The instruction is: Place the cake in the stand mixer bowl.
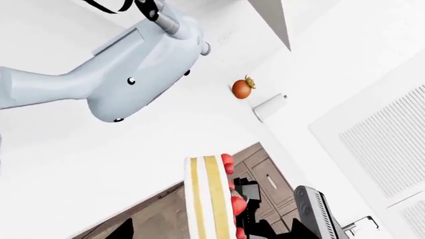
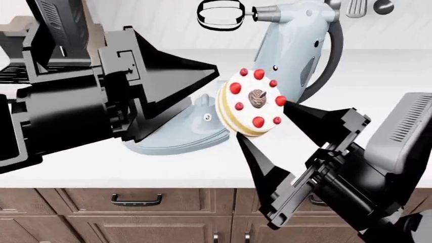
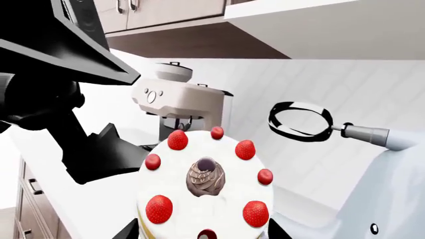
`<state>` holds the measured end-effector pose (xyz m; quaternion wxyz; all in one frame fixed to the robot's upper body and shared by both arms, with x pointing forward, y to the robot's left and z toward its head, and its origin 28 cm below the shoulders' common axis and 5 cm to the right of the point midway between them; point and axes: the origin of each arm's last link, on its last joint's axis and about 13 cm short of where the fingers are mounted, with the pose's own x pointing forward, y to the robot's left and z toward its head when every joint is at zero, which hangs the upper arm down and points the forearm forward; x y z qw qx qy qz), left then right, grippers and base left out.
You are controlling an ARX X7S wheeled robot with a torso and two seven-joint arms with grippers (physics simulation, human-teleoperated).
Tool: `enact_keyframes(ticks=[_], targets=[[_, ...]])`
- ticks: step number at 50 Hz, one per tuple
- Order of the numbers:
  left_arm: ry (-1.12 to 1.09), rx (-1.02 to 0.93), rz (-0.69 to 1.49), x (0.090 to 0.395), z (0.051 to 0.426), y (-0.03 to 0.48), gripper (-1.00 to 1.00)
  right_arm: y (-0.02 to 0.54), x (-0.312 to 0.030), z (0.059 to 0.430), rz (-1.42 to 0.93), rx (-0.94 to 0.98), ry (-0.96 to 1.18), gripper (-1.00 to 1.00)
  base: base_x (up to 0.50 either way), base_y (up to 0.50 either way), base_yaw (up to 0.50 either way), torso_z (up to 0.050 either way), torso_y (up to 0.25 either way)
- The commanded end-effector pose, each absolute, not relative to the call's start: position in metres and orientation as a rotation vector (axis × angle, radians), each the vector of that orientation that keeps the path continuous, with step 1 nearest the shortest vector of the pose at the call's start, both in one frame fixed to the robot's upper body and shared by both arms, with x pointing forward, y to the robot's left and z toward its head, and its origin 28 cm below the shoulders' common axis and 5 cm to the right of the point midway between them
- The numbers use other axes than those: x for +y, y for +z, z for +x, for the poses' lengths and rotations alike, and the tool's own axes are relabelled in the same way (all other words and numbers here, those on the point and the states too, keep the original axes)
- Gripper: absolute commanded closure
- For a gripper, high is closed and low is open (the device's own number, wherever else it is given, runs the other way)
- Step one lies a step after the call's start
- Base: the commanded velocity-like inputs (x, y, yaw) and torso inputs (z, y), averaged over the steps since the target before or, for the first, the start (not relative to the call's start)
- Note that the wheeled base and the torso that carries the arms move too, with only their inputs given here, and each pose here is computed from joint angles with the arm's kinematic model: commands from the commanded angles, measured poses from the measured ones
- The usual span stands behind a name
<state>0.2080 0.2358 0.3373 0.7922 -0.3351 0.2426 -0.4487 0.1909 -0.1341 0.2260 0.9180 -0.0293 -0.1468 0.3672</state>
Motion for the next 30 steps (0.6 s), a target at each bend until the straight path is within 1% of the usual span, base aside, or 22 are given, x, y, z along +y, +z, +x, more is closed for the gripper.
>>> enact_keyframes(ticks=[1, 10, 21, 30], targets=[[-0.998, 0.544, -0.713, 0.229, 0.216, 0.335, -1.0, 0.227, -0.133, 0.192, -0.08, -0.318, 0.763, 1.0, 0.0, 0.0, 0.0, 0.0, 0.0], [-1.021, 0.582, -0.702, 0.219, 0.224, 0.33, -1.0, 0.226, -0.133, 0.193, -0.076, -0.318, 0.765, 1.0, 0.0, 0.0, 0.0, 0.0, 0.0], [-1.026, 0.612, -0.713, 0.216, 0.234, 0.321, -1.0, 0.229, -0.133, 0.191, -0.071, -0.332, 0.767, 1.0, 0.0, 0.0, 0.0, 0.0, 0.0], [-1.064, 0.686, -0.691, 0.201, 0.244, 0.31, -1.0, 0.23, -0.131, 0.191, -0.072, -0.338, 0.772, 1.0, 0.0, 0.0, 0.0, 0.0, 0.0]])
